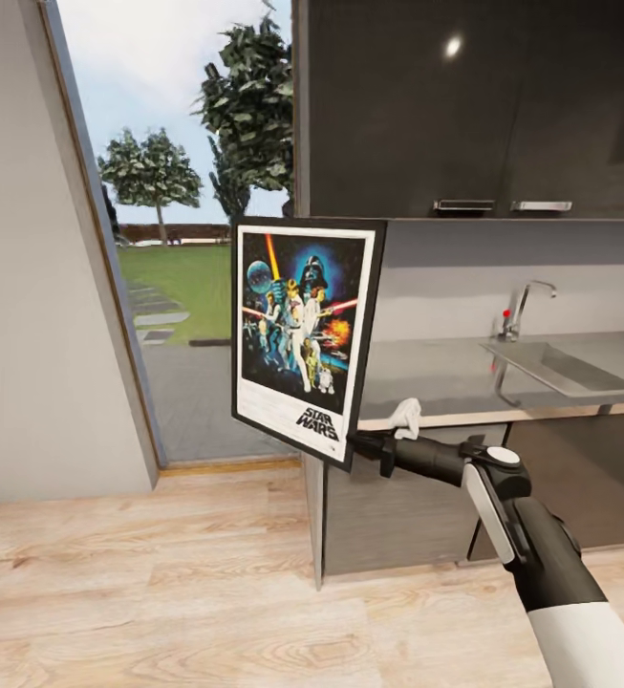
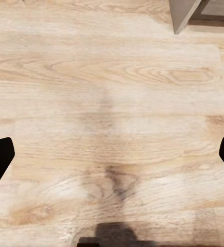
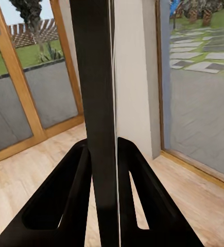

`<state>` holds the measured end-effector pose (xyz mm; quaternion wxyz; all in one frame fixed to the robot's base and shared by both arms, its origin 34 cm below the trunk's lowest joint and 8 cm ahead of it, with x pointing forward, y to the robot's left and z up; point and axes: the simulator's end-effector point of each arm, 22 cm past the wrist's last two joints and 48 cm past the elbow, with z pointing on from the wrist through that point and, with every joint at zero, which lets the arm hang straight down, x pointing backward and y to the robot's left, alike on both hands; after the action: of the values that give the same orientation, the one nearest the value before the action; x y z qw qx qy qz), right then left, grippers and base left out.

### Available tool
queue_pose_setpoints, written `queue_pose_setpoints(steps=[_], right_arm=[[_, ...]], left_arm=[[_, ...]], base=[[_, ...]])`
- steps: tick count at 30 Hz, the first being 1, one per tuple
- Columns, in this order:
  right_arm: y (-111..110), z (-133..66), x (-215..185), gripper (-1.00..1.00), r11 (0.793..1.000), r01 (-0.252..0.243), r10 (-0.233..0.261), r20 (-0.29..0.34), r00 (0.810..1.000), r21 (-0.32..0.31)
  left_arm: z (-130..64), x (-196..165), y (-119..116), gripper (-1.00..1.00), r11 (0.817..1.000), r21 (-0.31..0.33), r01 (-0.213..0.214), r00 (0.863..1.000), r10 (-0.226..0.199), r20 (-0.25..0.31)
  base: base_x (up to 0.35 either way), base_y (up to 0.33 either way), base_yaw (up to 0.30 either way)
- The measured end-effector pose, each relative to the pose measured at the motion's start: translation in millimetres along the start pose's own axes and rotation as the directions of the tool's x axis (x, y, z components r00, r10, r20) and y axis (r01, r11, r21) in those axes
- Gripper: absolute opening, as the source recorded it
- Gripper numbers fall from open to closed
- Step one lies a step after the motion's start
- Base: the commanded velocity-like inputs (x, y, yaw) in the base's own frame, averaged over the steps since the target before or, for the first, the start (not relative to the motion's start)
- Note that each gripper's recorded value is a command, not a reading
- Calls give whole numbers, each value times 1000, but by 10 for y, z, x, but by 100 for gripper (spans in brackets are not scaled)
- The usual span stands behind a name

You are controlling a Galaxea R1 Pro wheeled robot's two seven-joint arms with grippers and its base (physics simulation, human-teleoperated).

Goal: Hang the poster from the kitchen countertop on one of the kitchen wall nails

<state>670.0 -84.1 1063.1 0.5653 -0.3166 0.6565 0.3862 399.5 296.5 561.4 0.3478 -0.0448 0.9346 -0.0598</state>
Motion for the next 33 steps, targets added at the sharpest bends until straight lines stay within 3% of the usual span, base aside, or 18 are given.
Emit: queue_pose_setpoints(steps=[9, 12, 15, 19, 33], right_arm=[[-34, -71, -130, -100, 1000, 8, -8, -7, 1000, 11], [-85, -227, -126, -100, 1000, 24, -24, -36, 999, 3], [-65, -425, -120, -100, 998, 40, -43, -71, 997, -43], [-35, -515, -127, -100, 996, 45, -51, -86, 995, -71], [9, -568, -249, -100, 995, 44, -52, -95, 994, -87]], left_arm=[[-106, -89, -22, 100, 1000, 0, 0, 1000, 0, 0], [-142, -116, -28, 100, 1000, 0, 0, 1000, 0, 0], [-177, -139, -34, 100, 1000, 0, 0, 1000, 0, -1], [-201, -155, -38, 100, 1000, 0, 0, 1000, 0, -2], [-315, -241, -61, 100, 1000, 1, 1, 1000, -1, -3]], base=[[0, 0, 0], [0, 0, 0], [0, 0, 0], [0, 0, 0], [0, 0, 0]])
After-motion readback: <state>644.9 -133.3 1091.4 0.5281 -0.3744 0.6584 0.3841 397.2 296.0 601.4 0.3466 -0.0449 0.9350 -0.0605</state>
